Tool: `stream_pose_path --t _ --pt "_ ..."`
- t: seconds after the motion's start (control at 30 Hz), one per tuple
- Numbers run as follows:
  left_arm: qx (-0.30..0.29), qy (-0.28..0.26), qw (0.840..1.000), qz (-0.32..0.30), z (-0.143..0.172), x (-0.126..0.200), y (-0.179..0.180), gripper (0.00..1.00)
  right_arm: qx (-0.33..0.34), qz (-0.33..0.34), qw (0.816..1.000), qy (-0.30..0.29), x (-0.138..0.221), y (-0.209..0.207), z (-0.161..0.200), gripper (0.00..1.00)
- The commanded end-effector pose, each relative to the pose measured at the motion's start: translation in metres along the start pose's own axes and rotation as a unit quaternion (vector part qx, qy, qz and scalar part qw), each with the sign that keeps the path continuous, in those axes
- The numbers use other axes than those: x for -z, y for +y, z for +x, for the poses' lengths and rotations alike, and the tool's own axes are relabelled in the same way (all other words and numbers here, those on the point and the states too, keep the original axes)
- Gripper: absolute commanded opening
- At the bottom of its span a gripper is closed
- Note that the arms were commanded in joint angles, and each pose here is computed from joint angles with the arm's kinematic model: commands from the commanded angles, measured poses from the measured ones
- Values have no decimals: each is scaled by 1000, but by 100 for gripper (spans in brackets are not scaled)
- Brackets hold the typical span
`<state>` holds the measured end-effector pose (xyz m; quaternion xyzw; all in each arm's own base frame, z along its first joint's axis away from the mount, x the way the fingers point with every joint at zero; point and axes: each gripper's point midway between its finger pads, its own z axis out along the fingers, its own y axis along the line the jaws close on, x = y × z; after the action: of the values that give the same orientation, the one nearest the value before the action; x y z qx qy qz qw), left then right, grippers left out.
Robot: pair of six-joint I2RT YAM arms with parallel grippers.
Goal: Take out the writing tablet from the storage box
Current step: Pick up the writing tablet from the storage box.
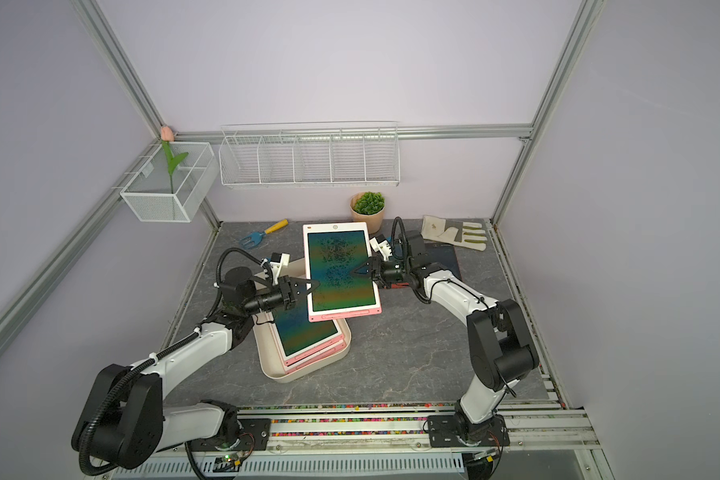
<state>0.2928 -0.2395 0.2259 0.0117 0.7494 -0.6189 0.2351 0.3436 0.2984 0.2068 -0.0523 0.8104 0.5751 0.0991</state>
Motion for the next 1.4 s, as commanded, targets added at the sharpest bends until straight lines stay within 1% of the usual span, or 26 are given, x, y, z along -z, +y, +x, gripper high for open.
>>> stream_pose_path --t 0.0,0.17,0.33,0.43,0.47,0.57,0.67,0.77,0.9,1.0,1.13,1.17,1.27,1.37 --pt "-38 6 999 15 -5 -7 -11 5 7 26 1000 -17 12 1 -6 50" --pt "-33 8 999 10 -3 -16 -7 2 0 47 998 -33 24 -9 -9 56" --pt "-31 15 999 9 1 -29 -8 0 -11 66 997 -47 34 -23 -11 58" --pt "-26 22 999 4 3 -39 -8 0 -19 96 993 -61 45 -37 -13 66" --pt "-25 23 999 2 3 -42 -7 0 -20 105 992 -64 49 -40 -13 67" --pt "-19 26 999 -3 5 -52 -3 0 -30 131 987 -88 70 -53 -15 67" --pt "-18 34 999 2 9 -62 -4 0 -42 143 981 -126 101 -63 -22 68" --pt "-17 44 999 2 15 -72 -3 0 -49 146 978 -141 123 -68 -23 69" --pt "-7 51 999 -2 21 -87 0 0 -56 176 969 -167 153 -76 -22 69" --pt "1 62 998 4 35 -109 -6 0 -58 189 960 -196 179 -77 -21 69" --pt "14 72 997 4 60 -146 -10 0 -60 210 947 -236 215 -74 -17 69" --pt "25 74 997 9 67 -156 -10 0 -59 214 943 -246 224 -71 -17 69" --pt "46 75 996 24 85 -181 -11 0 -58 219 937 -265 240 -63 -11 69" --pt "54 87 995 12 110 -205 -10 0 -52 214 937 -270 246 -55 -5 69"
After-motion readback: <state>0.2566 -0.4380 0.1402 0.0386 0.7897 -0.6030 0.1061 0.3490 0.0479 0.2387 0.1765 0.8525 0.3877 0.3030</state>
